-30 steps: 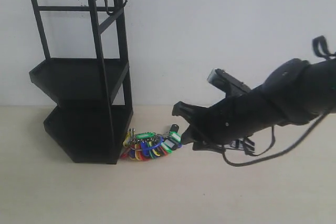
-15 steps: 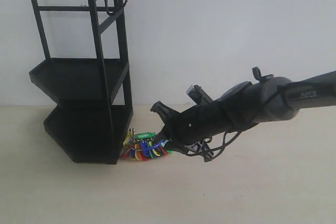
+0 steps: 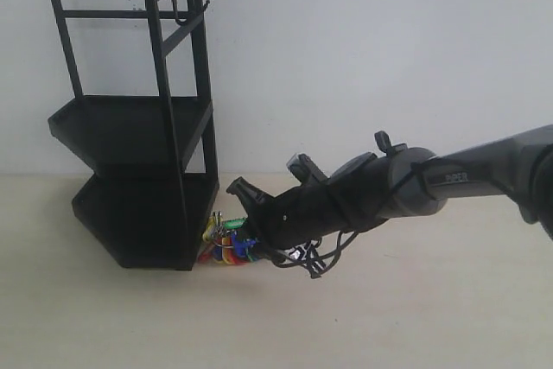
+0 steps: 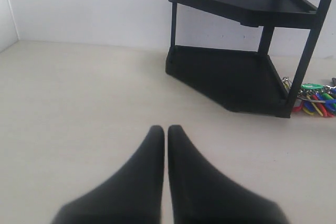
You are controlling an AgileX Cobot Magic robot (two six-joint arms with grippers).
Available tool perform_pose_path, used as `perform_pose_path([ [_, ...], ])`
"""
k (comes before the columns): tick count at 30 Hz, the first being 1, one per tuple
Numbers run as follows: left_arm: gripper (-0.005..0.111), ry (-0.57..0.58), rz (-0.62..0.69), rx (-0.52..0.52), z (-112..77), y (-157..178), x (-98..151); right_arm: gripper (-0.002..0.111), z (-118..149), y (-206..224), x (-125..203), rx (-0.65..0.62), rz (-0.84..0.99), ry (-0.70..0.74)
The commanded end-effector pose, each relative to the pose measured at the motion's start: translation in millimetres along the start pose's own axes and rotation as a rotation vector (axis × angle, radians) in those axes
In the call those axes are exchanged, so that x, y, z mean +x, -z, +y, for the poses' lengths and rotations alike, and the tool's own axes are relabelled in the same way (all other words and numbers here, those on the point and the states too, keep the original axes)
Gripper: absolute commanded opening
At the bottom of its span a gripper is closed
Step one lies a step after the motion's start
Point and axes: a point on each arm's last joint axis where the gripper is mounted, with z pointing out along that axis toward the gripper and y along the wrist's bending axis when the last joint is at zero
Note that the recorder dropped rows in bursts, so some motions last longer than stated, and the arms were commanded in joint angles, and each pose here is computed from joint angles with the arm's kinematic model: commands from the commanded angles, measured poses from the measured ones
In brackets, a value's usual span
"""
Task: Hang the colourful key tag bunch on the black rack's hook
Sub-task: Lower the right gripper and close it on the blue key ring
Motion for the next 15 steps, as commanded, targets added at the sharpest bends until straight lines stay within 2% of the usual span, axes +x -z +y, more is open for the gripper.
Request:
perform_pose_path([
  [1,0.004,0.006,-0.002,0.01,-0.6,-0.1,-0.9,0.031,-7.8,-6.3,-3.8,0.023,-0.037,-0.033],
  [7,0.004,0.006,-0.002,0.01,-0.6,-0.1,-0.9,0.032,-9.5,-6.7,-8.0,0.033,-0.085,-0.033],
  [12,0.004,0.006,-0.002,0.01,-0.6,-0.1,-0.9,0.059,-13.1,-9.6,-7.7,0.042,-0.088,-0.036],
  [15,0.004,0.006,-0.002,0.01,-0.6,-0.1,-0.9,0.06,-13.2,-9.5,-8.3,0.043,-0.095,-0.036],
])
